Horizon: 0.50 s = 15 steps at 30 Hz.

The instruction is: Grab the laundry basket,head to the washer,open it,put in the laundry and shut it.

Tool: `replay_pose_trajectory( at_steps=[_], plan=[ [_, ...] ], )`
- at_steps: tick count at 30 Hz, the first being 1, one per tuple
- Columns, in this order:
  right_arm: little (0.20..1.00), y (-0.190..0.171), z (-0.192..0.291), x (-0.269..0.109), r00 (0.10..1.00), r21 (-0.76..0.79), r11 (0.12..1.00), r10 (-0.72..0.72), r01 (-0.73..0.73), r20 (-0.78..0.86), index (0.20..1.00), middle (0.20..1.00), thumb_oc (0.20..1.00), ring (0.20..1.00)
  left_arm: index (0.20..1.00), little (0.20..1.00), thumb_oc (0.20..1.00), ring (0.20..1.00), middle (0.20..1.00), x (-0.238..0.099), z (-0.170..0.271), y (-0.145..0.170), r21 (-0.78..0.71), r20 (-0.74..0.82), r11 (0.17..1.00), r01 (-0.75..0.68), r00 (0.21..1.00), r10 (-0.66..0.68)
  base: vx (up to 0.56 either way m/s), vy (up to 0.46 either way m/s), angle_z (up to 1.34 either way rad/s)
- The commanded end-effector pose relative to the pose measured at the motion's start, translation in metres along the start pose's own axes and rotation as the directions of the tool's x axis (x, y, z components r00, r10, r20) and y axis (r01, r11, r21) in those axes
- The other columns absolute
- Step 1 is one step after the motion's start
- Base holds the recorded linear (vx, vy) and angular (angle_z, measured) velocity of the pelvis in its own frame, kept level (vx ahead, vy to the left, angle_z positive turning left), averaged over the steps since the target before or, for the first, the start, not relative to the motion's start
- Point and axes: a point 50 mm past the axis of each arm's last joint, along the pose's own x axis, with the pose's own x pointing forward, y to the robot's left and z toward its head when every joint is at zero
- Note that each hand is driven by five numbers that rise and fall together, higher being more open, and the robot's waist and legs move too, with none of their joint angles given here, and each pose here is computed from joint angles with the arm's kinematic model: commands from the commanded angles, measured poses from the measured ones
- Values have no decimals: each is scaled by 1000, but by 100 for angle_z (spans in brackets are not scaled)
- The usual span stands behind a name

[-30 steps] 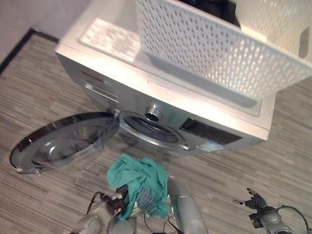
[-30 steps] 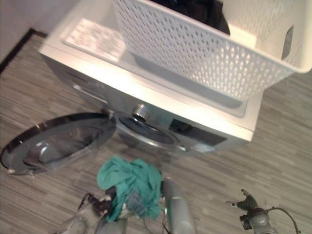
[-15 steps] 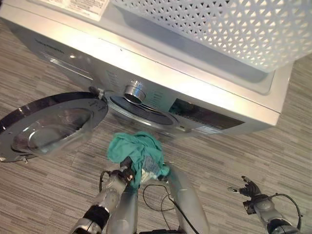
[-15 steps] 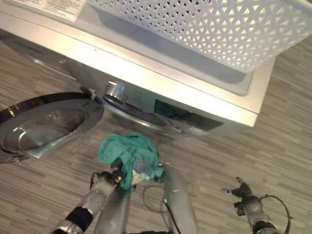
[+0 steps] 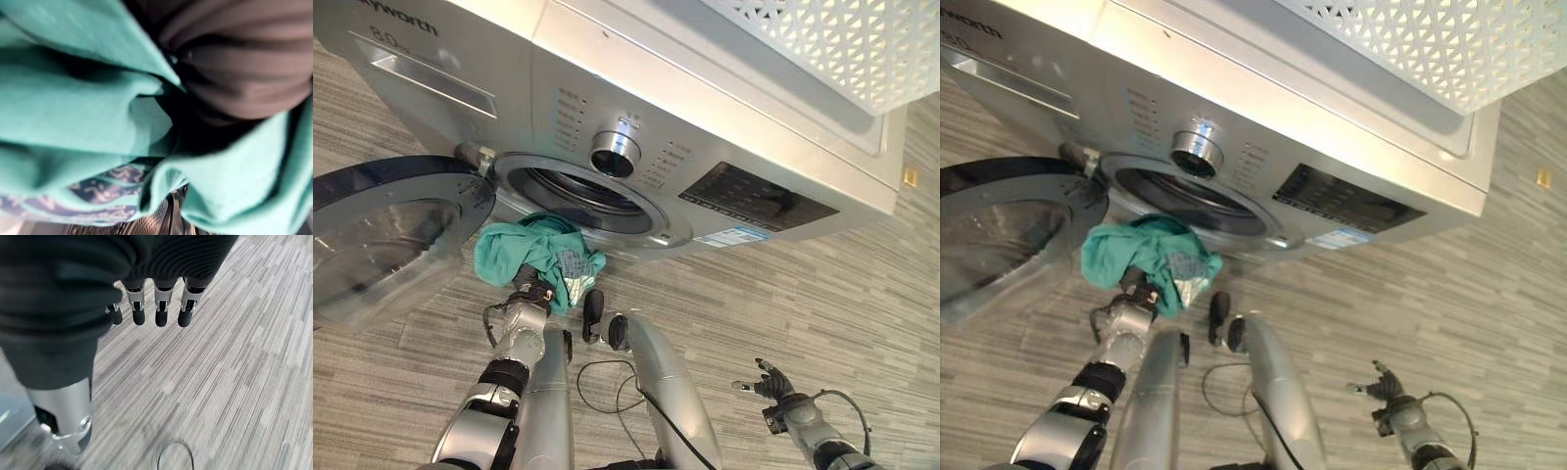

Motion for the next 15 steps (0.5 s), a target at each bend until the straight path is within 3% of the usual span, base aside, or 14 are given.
replay_pose_trajectory(
  at_steps=[1, 4, 5, 9, 11, 12, 13, 15],
  plan=[
    [1000, -11, -28, -10, 996, 12, 999, -47, 48, -81, 1000, 1000, 1000, 1000, 200, 200, 200, 200, 200, -1, 4, -20, -28, 81, 999, 34, 996, -32, -1, 66, -24],
    [1000, -12, -23, -9, 997, 0, 999, -51, 51, -55, 1000, 1000, 1000, 1000, 200, 200, 200, 200, 200, 5, 10, -39, -37, 116, 998, 40, 993, -36, 9, 74, -28],
    [1000, -12, -25, -11, 998, -3, 999, -42, 42, -48, 1000, 1000, 1000, 1000, 200, 200, 200, 200, 200, 12, 22, -63, -3, 157, 997, 80, 984, -79, 21, 26, -30],
    [1000, -12, -27, -13, 999, 10, 999, -34, 35, -40, 1000, 1000, 1000, 1000, 200, 200, 200, 200, 200, 26, 51, -83, 40, 212, 995, 90, 973, -96, 16, -38, -5],
    [1000, -15, -26, -14, 999, 21, 999, -34, 35, -33, 1000, 1000, 1000, 1000, 200, 200, 200, 200, 200, 35, 74, -95, 31, 252, 996, 82, 964, -87, -2, -42, -13],
    [1000, -19, -20, -13, 999, 46, 998, -39, 39, -7, 1000, 1000, 1000, 1000, 200, 200, 200, 200, 200, 42, 111, -114, 21, 326, 997, 73, 942, -76, -8, -15, -22],
    [1000, -19, -19, -12, 999, 48, 998, -40, 40, -3, 1000, 1000, 1000, 1000, 200, 200, 200, 200, 200, 43, 113, -115, 20, 329, 997, 75, 941, -78, -17, -32, -19],
    [1000, -21, -16, -11, 999, 58, 998, -34, 33, 8, 1000, 1000, 1000, 1000, 200, 200, 200, 200, 200, 43, 156, -148, -20, 413, 991, 129, 904, -109, -18, -52, -26]
  ],
)
